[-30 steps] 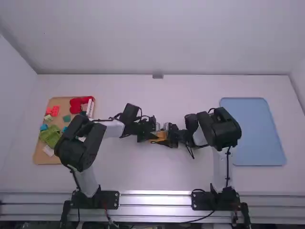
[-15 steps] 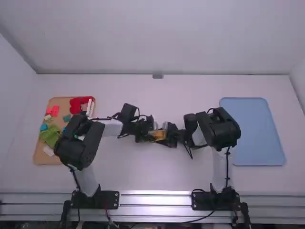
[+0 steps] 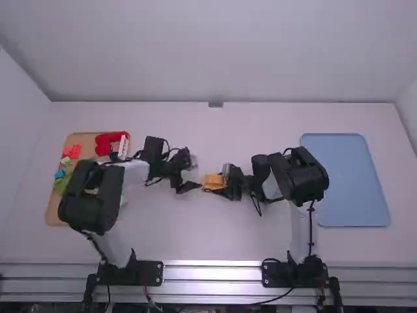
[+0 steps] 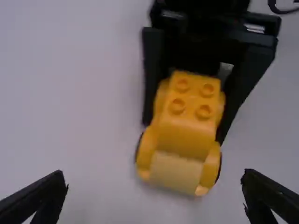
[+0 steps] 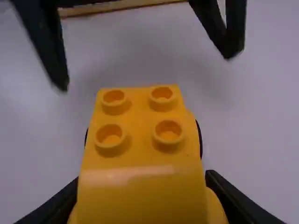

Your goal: Assemble lego blocks to make yellow taxi

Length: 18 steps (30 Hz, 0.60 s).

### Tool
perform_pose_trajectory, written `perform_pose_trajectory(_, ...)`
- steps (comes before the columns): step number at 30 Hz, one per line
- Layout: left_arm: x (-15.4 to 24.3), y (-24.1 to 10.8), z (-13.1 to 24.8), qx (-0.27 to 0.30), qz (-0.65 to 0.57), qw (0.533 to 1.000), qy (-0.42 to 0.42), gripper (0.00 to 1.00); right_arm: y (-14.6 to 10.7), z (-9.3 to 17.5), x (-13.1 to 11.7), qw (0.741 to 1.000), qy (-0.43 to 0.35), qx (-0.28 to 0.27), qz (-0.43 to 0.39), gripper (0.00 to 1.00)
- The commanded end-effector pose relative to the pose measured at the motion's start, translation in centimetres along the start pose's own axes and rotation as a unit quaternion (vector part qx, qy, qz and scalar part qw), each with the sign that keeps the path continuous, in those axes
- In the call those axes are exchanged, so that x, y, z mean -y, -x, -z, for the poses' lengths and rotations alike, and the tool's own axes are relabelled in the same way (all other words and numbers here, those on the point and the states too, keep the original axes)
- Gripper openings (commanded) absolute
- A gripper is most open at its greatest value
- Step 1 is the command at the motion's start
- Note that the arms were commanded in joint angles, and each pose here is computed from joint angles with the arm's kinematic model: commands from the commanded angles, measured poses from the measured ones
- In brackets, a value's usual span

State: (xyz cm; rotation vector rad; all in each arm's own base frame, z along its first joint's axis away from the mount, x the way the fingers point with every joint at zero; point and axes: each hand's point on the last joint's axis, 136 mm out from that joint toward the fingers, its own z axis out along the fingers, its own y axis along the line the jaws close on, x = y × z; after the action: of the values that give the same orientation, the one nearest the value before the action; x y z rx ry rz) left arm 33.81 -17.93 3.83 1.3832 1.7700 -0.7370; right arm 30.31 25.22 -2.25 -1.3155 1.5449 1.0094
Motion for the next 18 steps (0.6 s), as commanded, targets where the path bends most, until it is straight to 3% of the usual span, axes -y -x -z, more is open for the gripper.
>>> perform_pose_trajectory(1,-2.2,2.0,4.1,0.051,0.045,0.997,0.04,0.99,1.0,0.2,0.6,0.999,-0.003,0.014,-0.035,0.38)
perform_pose_trajectory(4,-6.3,0.3,7.6,0.054,0.214,0.967,0.125,0.99,3.5,1.6,1.9,0.998,-0.027,0.034,-0.042,0.39)
perform_pose_trajectory(9,-10.0,-6.5,11.0,-0.014,0.46,0.838,0.293,0.99,6.8,6.4,3.9,0.994,-0.093,0.041,-0.047,0.42)
perform_pose_trajectory(10,-10.0,-8.6,11.8,-0.05,0.488,0.803,0.339,0.99,7.1,9.1,5.2,0.986,-0.148,0.026,-0.066,0.4)
perform_pose_trajectory(12,-9.9,-9.8,12.2,-0.076,0.498,0.782,0.367,0.99,6.8,11.9,6.6,0.974,-0.208,0.004,-0.086,0.4)
perform_pose_trajectory(13,-9.7,-10.4,12.4,-0.095,0.497,0.773,0.383,0.99,6.3,14.8,7.6,0.959,-0.264,-0.021,-0.097,0.39)
perform_pose_trajectory(14,-9.6,-10.5,12.4,-0.101,0.496,0.771,0.386,0.99,6.1,16.4,8.0,0.95,-0.292,-0.034,-0.102,0.39)
perform_pose_trajectory(15,-9.5,-10.3,12.0,-0.103,0.493,0.774,0.383,0.99,5.5,20.0,8.8,0.926,-0.353,-0.055,-0.12,0.39)
perform_pose_trajectory(16,-9.5,-10.2,12.0,-0.102,0.492,0.775,0.382,0.99,5.3,20.8,9.0,0.92,-0.367,-0.059,-0.125,0.39)
perform_pose_trajectory(18,-9.5,-9.9,11.7,-0.1,0.489,0.779,0.38,0.99,4.2,26.0,9.6,0.877,-0.45,-0.081,-0.147,0.38)
